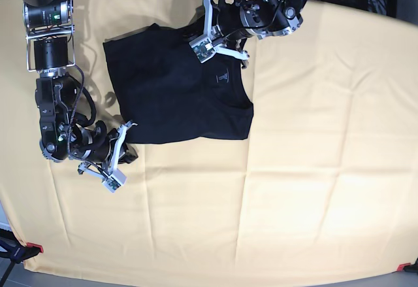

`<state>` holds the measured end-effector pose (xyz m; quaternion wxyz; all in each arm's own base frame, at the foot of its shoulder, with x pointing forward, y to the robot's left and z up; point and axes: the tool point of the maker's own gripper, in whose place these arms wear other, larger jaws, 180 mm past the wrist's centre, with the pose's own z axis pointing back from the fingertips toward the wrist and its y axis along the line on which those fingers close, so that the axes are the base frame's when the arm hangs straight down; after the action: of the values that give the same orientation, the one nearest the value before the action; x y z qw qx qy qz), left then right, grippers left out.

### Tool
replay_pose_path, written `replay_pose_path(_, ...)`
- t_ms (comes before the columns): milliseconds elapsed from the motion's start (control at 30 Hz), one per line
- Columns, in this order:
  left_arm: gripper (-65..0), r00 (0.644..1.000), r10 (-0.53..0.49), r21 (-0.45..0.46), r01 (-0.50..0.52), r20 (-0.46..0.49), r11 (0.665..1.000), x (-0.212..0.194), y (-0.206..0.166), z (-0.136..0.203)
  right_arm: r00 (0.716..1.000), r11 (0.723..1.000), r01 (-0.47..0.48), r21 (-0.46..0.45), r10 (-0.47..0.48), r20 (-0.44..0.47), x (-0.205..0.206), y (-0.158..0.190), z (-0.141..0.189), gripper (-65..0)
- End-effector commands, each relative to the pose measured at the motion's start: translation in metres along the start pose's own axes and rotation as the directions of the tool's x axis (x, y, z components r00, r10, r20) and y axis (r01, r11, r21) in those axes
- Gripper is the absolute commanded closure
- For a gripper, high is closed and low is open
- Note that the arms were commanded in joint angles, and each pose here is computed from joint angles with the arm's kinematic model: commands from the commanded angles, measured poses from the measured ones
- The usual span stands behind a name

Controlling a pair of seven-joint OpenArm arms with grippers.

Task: Fold the T-shirt properly
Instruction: 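Grasp the shirt's collar corner with the left gripper and its side with the right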

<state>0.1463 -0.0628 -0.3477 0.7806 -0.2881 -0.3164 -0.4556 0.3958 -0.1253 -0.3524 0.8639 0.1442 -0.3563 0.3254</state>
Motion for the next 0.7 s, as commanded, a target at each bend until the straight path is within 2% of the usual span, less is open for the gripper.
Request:
replay_pose_path(0,0.0,0.999,-0.016,0.011,0.015,0.034,1.000,0.009,0.004,0.002,0.999,1.000,-0.008,-0.010,0.009,0.052,0.017,-0.011,0.012,0.0)
replay_pose_path(67,0.0,1.000,-0.018,0.026,0.018,0.014,0.999,0.004,0.012,0.002,0.998,1.000,0.017,0.011,-0.018,0.062,0.014,-0.012,0.018,0.0)
replay_pose_path(233,0.0,0.998,-0.034,0.054,0.037,-0.057,0.998,-0.019,0.028,0.003,0.999,0.998,0.050,0.033,-0.051,0.019,0.001,-0.018,0.030,0.0)
replay_pose_path(433,0.0,0.994,-0.012,0.082,0.021,-0.111,0.996,-0.038,0.048,-0.001,0.994,0.993,0.083,0.082,-0.089,0.069,0.011,-0.012,0.033,0.0)
replay_pose_path(667,0.0,0.994,0.025,0.057,-0.019,-0.107,0.998,-0.038,0.042,-0.002,0.987,0.991,0.068,0.117,-0.084,0.134,0.039,0.004,0.023,0.0)
